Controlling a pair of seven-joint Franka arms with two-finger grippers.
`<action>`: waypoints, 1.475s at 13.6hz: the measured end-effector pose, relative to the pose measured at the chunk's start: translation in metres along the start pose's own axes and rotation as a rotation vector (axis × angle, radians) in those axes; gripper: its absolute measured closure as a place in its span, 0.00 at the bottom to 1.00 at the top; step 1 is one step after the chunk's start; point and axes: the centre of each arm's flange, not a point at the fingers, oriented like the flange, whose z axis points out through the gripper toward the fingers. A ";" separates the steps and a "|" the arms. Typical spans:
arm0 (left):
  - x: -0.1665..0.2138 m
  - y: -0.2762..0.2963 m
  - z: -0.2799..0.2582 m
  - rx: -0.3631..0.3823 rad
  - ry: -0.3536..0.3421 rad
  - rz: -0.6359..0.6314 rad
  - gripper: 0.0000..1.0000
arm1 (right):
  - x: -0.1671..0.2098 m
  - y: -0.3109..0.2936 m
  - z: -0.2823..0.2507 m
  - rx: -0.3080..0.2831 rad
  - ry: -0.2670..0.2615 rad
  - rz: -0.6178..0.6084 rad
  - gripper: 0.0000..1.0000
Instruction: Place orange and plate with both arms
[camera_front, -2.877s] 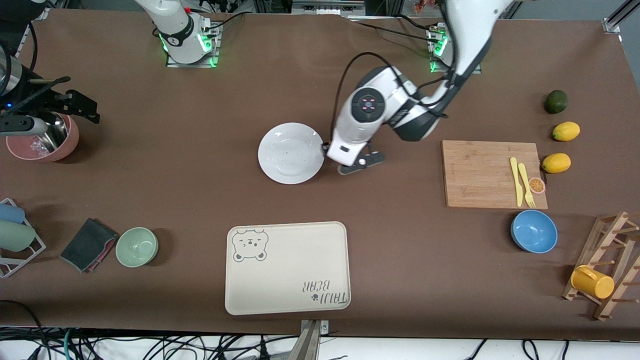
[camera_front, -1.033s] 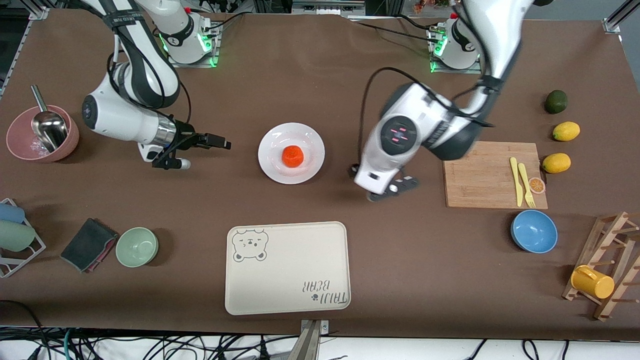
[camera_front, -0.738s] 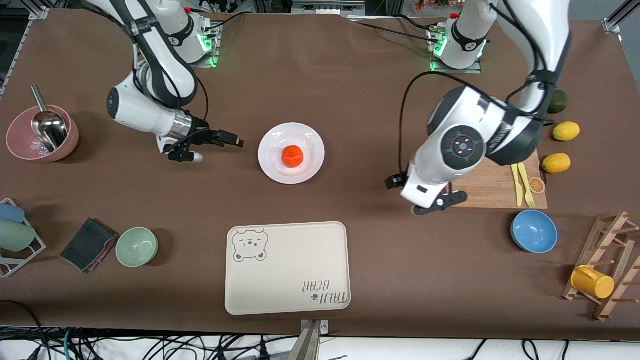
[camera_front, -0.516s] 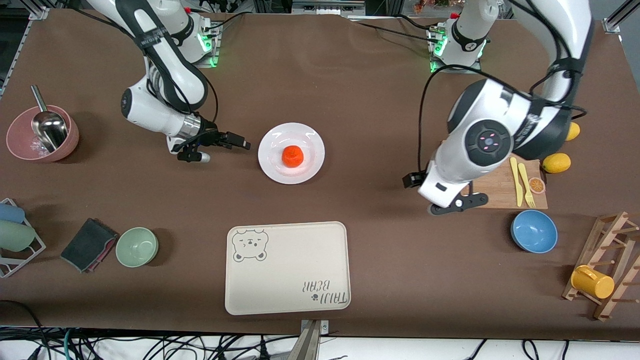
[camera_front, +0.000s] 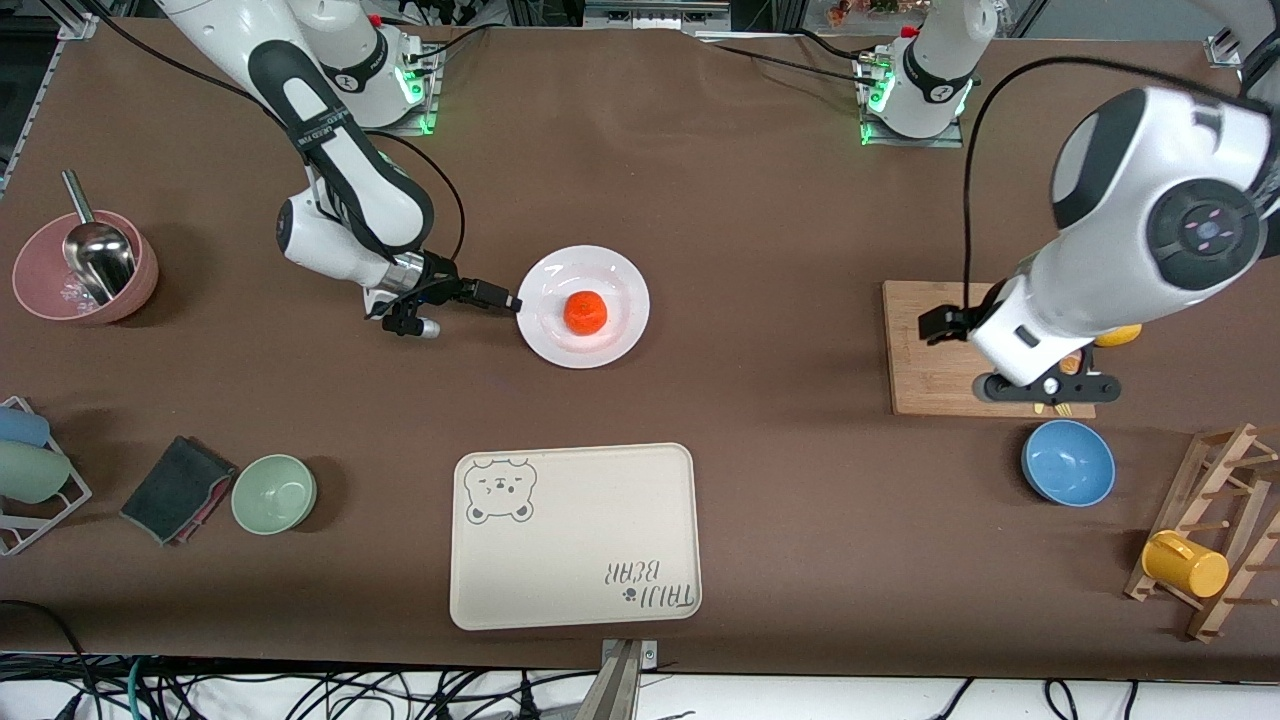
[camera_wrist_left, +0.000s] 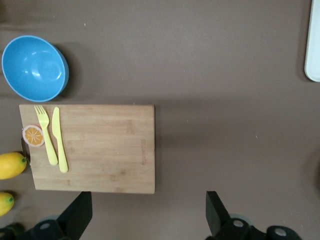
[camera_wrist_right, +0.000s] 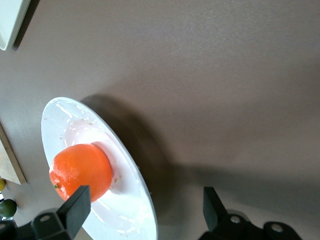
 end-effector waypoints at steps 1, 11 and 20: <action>-0.009 -0.006 -0.012 -0.003 -0.002 0.012 0.00 | 0.001 -0.002 0.004 0.003 -0.005 -0.005 0.00; -0.037 -0.027 -0.048 -0.028 -0.005 0.035 0.00 | 0.005 -0.024 0.028 0.025 -0.027 -0.036 0.27; -0.065 -0.091 -0.049 -0.068 0.098 0.071 0.00 | 0.008 -0.026 0.035 0.024 -0.013 -0.162 0.92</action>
